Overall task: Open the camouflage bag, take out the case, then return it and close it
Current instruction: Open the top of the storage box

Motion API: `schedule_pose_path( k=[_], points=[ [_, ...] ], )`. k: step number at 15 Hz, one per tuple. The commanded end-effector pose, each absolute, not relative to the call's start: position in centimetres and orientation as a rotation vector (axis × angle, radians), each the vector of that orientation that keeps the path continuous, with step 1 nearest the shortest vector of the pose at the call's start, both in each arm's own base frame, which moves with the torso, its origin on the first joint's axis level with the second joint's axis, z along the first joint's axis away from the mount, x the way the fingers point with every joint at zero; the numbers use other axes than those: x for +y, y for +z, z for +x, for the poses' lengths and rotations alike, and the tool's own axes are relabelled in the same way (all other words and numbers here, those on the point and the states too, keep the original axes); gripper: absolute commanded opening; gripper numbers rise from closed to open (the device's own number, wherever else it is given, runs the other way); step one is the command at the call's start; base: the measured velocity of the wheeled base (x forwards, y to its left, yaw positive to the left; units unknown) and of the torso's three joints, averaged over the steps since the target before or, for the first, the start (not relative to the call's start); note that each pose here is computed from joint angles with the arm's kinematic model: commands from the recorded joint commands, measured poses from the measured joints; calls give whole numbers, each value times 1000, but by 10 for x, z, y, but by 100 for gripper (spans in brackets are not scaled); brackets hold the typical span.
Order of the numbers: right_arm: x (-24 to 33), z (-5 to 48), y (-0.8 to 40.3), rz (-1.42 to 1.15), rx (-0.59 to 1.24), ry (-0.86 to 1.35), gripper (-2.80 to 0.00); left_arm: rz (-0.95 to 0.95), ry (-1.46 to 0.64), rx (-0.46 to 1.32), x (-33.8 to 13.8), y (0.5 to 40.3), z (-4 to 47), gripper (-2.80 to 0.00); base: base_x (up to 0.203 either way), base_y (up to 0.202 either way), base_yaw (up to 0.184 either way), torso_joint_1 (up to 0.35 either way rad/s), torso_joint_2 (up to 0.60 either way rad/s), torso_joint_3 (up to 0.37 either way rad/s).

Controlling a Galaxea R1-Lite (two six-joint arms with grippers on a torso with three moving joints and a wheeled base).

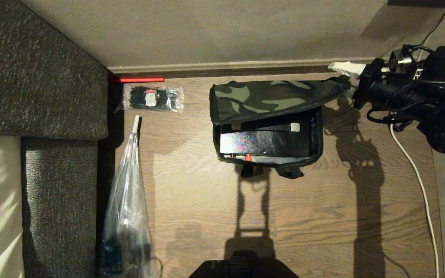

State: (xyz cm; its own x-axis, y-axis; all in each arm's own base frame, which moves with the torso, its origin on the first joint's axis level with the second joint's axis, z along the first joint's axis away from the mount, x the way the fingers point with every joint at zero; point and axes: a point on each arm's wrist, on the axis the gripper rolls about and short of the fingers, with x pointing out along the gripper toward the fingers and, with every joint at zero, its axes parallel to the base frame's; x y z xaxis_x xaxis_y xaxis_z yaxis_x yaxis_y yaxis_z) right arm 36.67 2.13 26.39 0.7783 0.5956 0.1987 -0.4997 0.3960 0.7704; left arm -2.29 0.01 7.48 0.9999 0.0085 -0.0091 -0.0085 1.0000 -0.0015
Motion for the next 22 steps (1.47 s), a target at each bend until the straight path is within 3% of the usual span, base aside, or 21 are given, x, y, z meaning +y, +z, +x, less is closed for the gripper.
schedule_pose_path(
  k=[1,22],
  points=[
    [21,370,268,964,103,697,0,-2,9,8,0,75,-23,-280,0,0,0,0,0,0],
    [-3,399,281,945,-103,695,0,-2,9,8,0,75,-23,-280,0,0,0,0,0,0]
  ],
)
